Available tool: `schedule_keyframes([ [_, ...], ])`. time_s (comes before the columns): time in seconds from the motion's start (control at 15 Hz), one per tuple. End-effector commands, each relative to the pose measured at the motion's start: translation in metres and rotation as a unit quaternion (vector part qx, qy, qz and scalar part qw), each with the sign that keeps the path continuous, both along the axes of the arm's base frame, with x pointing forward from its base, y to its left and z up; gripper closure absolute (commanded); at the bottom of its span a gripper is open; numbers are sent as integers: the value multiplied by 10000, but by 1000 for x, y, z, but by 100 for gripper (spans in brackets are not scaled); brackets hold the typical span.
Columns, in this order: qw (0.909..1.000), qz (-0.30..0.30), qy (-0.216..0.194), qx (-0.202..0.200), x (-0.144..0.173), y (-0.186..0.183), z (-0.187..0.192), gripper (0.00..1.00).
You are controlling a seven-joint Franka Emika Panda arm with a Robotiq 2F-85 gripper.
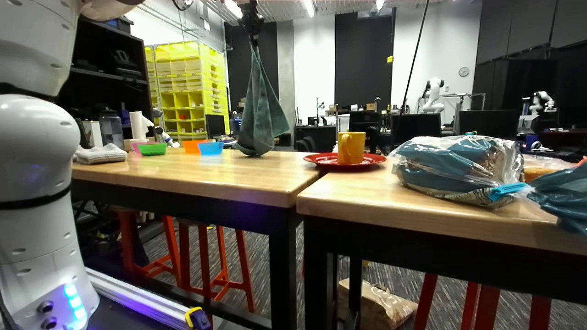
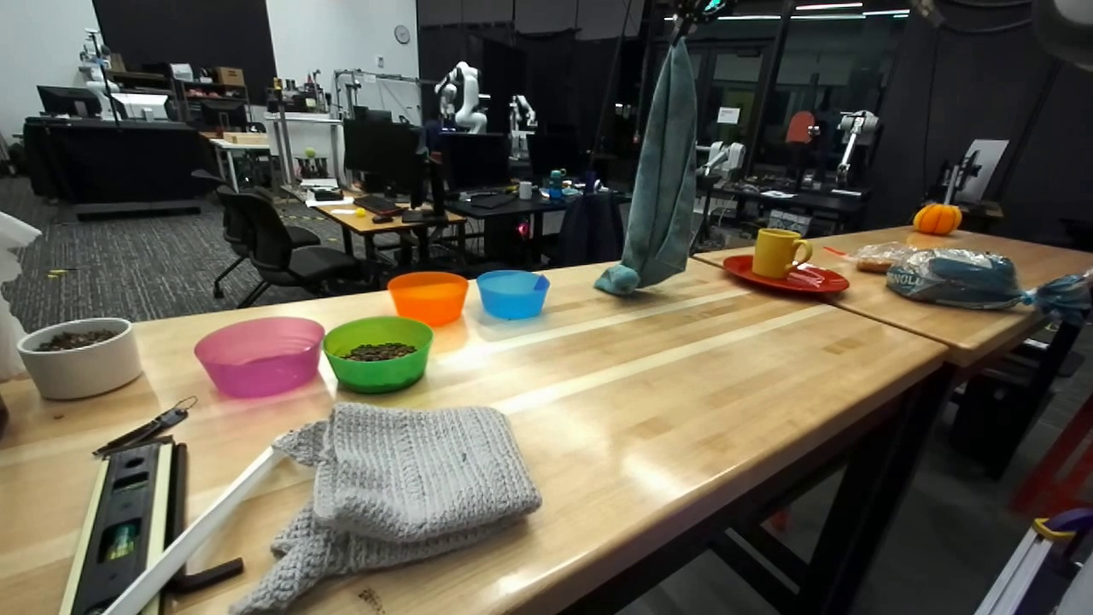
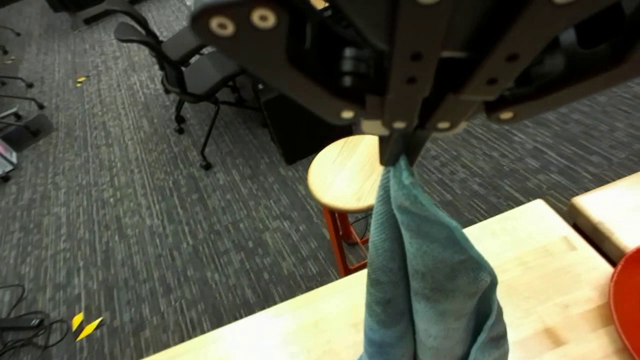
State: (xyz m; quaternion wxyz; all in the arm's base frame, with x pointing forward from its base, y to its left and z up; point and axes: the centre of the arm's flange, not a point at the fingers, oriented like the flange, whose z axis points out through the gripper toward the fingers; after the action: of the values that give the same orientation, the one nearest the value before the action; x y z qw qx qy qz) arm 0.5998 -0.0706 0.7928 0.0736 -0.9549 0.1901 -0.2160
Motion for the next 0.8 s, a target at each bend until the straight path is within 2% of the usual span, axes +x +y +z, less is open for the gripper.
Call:
schedule_keyframes([
  [0.0, 9971, -643, -391, -128, 26, -17, 49, 100],
  [0.2, 9868, -1381, -828, -164, 20, -30, 71, 100],
  [0.47, 9668, -2213, -1185, -480, 6, -39, 85, 100],
  [0.53, 9698, -2132, -1041, -566, 1, -34, 84, 100],
  [0.73, 9907, -1166, -463, -524, -10, 1, 62, 100],
])
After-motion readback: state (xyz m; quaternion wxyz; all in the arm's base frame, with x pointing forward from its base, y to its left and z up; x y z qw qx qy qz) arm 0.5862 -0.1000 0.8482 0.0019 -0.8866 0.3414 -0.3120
